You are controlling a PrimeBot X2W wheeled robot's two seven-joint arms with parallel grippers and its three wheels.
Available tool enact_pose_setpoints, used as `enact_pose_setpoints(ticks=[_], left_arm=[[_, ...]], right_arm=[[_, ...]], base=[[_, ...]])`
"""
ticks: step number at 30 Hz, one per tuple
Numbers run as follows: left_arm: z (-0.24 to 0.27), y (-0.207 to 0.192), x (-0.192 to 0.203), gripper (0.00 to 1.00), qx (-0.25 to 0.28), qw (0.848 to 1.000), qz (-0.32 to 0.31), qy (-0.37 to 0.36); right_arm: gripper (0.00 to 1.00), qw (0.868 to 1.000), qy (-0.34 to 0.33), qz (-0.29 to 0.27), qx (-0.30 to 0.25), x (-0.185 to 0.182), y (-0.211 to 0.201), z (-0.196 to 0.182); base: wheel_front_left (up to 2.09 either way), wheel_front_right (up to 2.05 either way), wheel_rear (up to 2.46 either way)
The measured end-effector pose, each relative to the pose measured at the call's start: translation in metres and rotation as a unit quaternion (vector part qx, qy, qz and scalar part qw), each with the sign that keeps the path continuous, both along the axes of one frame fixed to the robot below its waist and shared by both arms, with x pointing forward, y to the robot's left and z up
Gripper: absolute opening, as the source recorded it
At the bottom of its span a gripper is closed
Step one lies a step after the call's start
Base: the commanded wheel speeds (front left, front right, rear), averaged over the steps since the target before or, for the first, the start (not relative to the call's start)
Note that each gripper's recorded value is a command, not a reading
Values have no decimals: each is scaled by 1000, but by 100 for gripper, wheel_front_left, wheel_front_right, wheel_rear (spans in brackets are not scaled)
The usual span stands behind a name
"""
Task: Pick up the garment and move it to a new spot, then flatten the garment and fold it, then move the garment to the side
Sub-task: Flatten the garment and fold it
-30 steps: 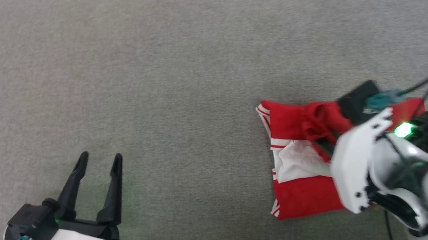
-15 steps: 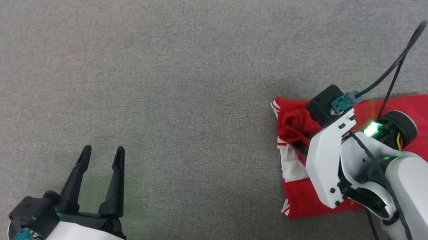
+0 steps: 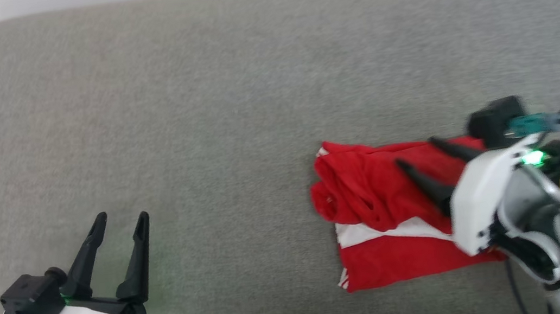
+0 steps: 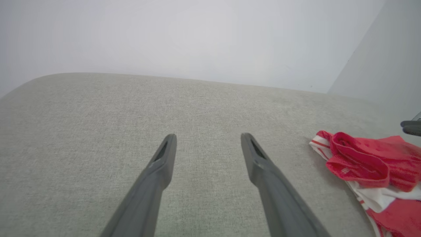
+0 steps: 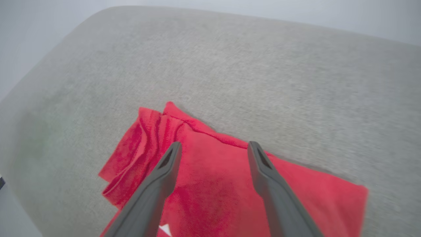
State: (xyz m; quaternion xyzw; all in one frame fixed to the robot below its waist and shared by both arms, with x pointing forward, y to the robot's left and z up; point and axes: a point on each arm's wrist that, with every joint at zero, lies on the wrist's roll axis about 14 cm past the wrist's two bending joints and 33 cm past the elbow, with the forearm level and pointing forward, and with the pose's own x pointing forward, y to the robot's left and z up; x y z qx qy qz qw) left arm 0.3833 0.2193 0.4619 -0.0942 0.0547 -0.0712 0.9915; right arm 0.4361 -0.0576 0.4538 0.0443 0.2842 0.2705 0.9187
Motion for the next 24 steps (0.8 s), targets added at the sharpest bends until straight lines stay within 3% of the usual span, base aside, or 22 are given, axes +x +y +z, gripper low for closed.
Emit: enact_pose_setpoints(ticks=[6,8,14,17,24], left_arm=[[8,-6,4,100,-17,1000,-7,-11],[10,-7,4,100,-18,1000,-8,-13],[15,-7,-5,100,-19,1000,-2,-21],[19,-3,-13,100,-18,999,8,-29],[22,8,-32,100,-13,999,34,-37]], right_arm=[[100,993,-95,-75,-2,11,-59,21],[100,987,-131,-92,-34,12,-82,23],[100,964,-209,-162,-20,3,-117,40],[100,951,-245,-187,-8,-8,-126,50],[100,949,-248,-196,10,-34,-125,48]], base=[[0,0,0],[0,0,0],[0,0,0],[0,0,0],[0,0,0]])
